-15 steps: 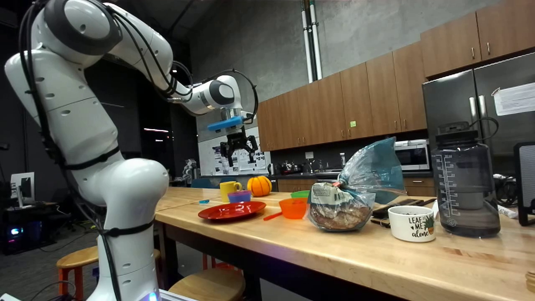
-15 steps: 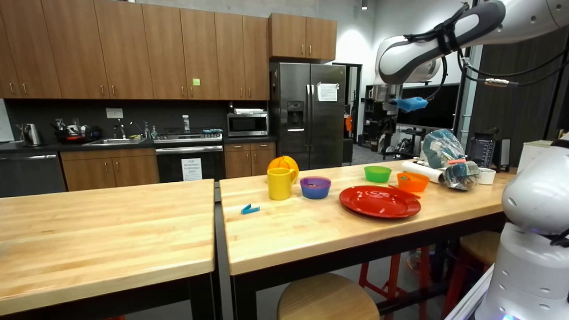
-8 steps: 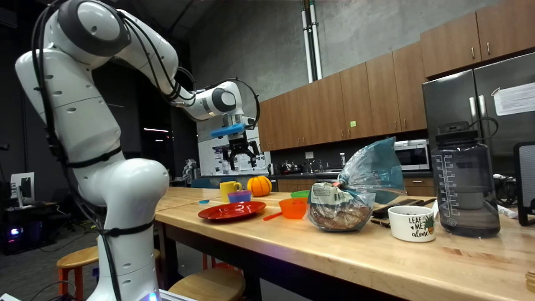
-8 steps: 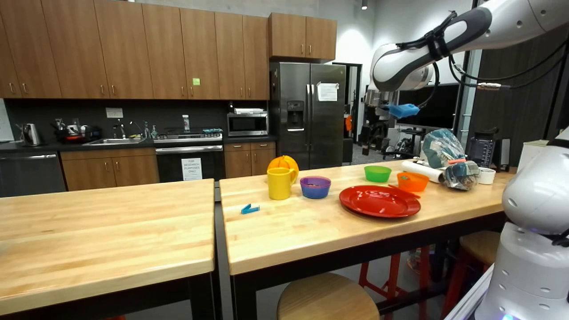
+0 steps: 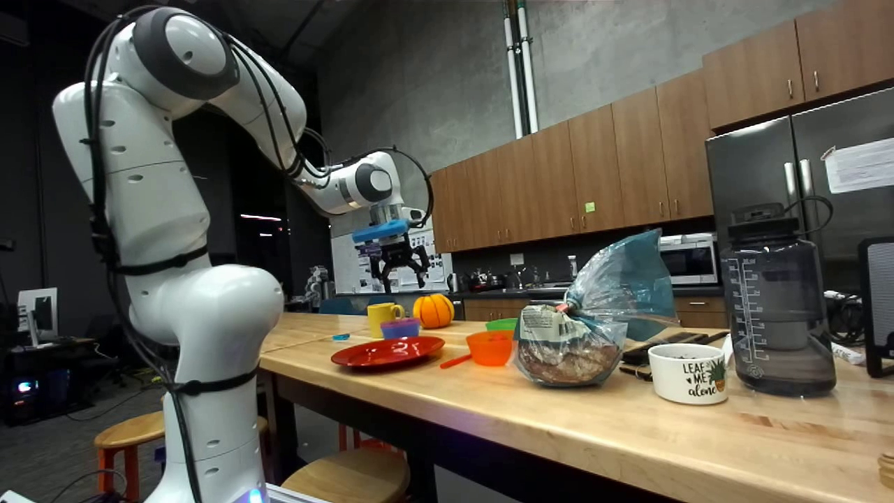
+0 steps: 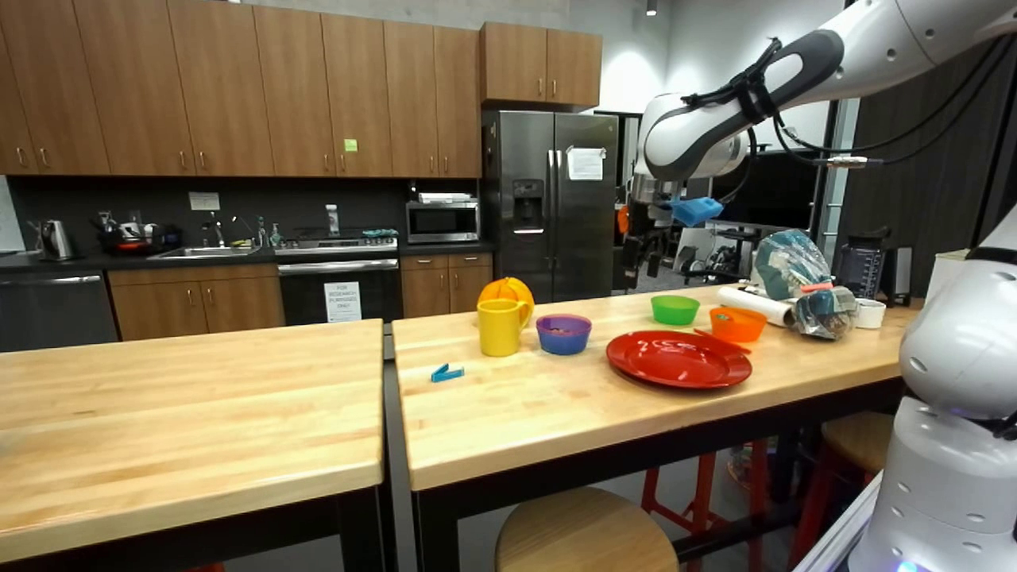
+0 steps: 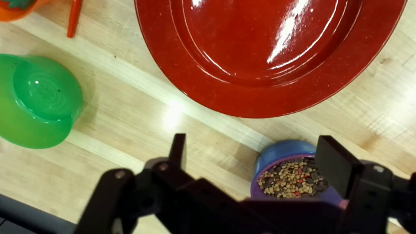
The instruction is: Lift the blue clip and put it in the green bowl
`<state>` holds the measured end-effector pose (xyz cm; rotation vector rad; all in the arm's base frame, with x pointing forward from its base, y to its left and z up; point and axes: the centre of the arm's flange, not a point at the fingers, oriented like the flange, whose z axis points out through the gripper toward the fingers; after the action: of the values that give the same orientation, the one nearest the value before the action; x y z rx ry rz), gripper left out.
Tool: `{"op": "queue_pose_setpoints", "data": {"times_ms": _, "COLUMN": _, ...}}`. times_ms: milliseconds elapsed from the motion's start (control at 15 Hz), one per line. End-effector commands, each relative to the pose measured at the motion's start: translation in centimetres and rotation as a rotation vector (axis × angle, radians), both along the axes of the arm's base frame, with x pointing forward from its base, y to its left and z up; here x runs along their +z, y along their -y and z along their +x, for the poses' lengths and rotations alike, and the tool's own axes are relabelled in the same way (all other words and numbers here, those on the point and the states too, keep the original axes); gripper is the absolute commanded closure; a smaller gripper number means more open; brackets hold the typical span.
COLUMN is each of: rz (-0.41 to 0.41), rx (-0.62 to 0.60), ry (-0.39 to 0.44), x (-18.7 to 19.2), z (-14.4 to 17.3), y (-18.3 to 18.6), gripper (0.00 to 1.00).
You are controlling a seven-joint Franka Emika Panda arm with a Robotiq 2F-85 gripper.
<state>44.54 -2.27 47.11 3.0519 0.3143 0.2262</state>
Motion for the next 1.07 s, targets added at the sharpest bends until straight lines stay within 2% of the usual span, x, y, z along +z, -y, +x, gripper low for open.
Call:
{"op": "queue_pose_setpoints", "data": {"times_ms": 0, "rz": -0.011, "rx": 0.034, "ry": 0.012, "x": -0.3, "z": 1.7, "y": -1.3, "gripper": 0.0}}
{"op": "queue_pose_setpoints", "data": {"times_ms": 800, "rz": -0.004, "rx": 0.035, "ry": -0.004, "x": -1.1, "z": 1.3, "y": -1.7, "gripper": 0.0}}
{"op": "queue_pose_setpoints", "data": {"times_ms": 1000, "rz": -0.002, "rx": 0.073, "ry": 0.016, "x": -1.3, "z": 2.1, "y": -3.5, "gripper": 0.0}}
